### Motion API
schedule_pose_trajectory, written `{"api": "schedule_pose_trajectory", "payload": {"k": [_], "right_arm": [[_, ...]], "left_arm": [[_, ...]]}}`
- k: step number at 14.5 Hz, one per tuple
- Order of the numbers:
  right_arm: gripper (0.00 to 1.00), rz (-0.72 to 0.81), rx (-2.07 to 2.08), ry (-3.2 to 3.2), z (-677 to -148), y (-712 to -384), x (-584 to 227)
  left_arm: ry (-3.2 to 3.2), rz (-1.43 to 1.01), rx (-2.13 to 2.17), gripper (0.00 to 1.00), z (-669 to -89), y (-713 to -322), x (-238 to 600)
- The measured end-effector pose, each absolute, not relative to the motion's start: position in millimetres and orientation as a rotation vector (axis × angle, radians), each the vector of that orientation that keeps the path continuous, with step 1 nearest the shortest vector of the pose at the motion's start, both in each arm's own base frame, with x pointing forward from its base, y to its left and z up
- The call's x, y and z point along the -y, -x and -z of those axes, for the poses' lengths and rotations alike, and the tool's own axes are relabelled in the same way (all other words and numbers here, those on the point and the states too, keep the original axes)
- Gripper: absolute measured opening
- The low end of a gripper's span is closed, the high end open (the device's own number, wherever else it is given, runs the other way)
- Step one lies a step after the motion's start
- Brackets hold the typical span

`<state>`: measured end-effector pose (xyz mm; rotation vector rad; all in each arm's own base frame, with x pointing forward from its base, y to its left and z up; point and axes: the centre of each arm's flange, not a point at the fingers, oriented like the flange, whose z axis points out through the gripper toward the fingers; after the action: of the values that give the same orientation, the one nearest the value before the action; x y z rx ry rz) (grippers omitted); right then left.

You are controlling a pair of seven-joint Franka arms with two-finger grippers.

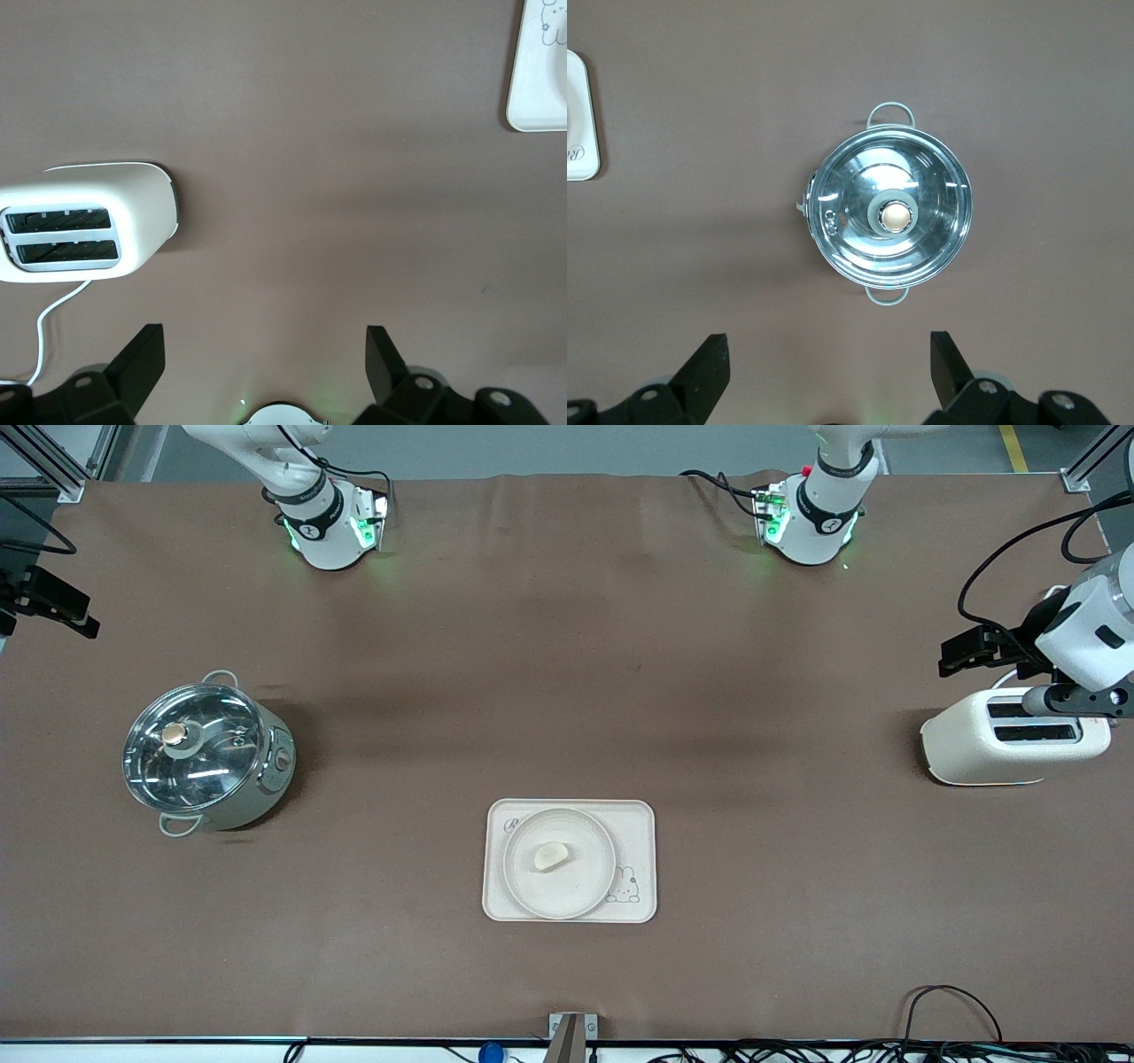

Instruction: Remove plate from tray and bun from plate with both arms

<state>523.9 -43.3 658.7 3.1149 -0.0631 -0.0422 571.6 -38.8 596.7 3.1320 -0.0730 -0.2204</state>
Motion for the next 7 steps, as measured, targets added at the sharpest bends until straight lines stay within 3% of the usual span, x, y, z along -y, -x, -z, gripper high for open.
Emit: {"api": "schedule_pose_trajectory", "payload": {"k": [7], "right_arm": [[1.0,0.053,0.059,-3.135,-649.2,-529.7,40.8]], "left_arm": [[-3.132,0.219,0.072,1.0,-597.2,-571.7,38.6]]}}
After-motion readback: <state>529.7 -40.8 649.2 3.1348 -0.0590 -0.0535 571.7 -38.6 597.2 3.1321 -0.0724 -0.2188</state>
